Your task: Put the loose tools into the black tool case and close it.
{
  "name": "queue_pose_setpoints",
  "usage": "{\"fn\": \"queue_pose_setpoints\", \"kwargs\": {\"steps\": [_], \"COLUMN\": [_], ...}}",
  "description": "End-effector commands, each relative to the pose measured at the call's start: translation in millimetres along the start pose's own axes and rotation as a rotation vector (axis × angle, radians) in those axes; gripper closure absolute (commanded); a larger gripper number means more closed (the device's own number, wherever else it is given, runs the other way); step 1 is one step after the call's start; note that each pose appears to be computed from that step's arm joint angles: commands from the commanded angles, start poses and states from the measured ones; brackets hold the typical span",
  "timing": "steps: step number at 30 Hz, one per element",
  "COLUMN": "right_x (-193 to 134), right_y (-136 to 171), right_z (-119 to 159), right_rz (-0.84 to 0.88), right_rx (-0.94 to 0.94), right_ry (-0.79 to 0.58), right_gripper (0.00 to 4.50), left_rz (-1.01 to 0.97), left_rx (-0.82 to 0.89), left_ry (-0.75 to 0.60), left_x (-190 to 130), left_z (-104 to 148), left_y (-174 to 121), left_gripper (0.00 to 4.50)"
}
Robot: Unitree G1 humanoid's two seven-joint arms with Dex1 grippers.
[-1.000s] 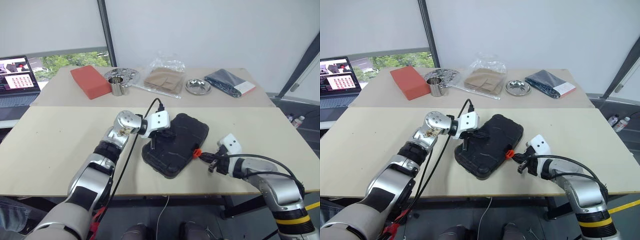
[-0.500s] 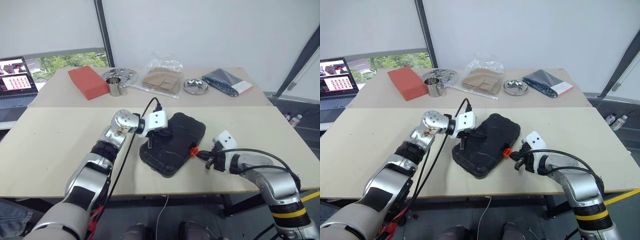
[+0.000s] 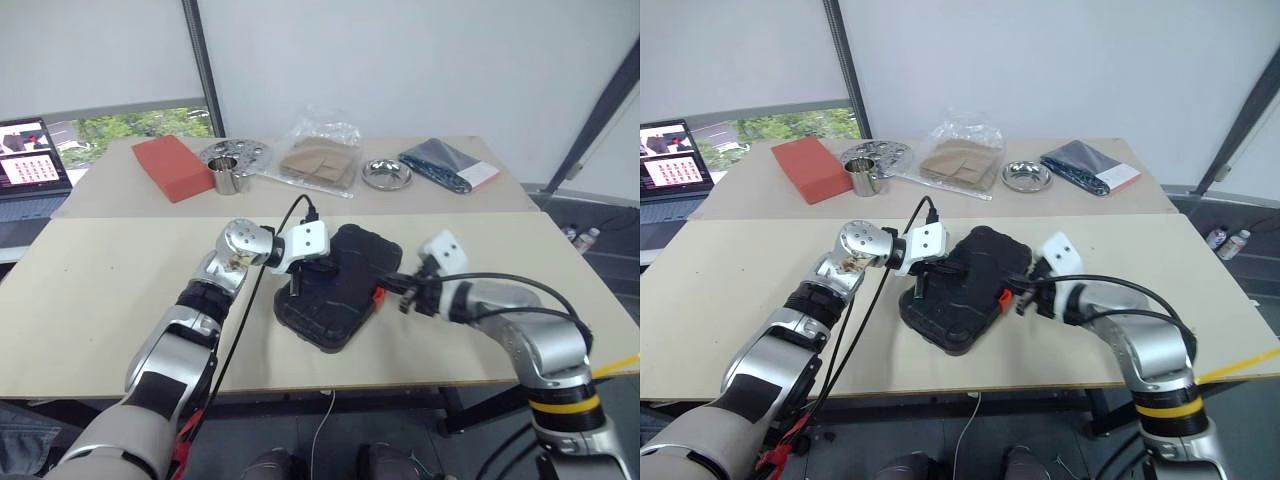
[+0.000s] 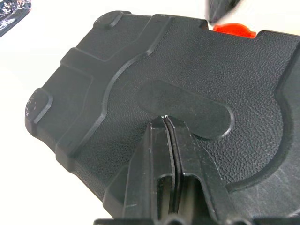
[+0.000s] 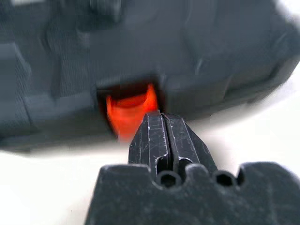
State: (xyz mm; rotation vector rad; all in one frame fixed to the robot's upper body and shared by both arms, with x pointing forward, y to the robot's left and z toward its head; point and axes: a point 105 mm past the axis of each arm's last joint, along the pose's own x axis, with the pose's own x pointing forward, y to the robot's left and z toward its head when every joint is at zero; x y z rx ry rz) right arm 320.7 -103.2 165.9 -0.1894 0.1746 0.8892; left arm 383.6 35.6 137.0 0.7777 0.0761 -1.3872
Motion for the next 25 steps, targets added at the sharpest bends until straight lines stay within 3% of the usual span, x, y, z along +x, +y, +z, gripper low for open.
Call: {"fn": "queue_pose_setpoints", "kwargs": {"steps": [1,2,5,7,14,16,19,25], "right_x": [-19.4,-33.7,-73.1,-98.3,-164.7,-176.1,-183.0,-176.4], "right_y": [4.8,2.2,-3.0,-4.0,-5.5,-11.0,-19.0,-24.5], "right_z": [2.2,-5.4,-16.6,-12.1,21.7,25.8,23.7,16.0], "right_rz": [0.014,0.001,-0.005,0.030,0.194,0.205,0.201,0.196], "right_rx": [-0.049,-0.063,-0.084,-0.075,-0.093,-0.091,-0.102,-0.116], "right_ry": [-0.012,0.021,0.080,0.088,0.140,0.158,0.177,0.161], "right_gripper": [4.50,4.50,3.71,3.02,0.54,0.05,0.05,0.05], "left_rz": [-0.134,-0.093,0.016,0.062,-0.002,0.029,0.088,0.127], "left_rx": [-0.122,-0.147,-0.234,-0.289,-0.428,-0.478,-0.512,-0.483], "left_ry": [0.123,0.095,0.023,-0.013,-0.065,-0.050,-0.040,-0.016], "left_x": [15.3,6.8,-29.2,-63.6,-188.7,-212.5,-229.6,-224.0], "left_z": [-42.8,-39.4,-32.2,-29.8,-2.0,-1.3,-1.2,-9.0], "left_y": [-39.2,-30.6,-8.3,-1.6,-37.4,-43.3,-46.1,-50.7], "left_gripper": [4.42,4.18,3.45,2.69,0.06,0.00,0.00,0.00]}}
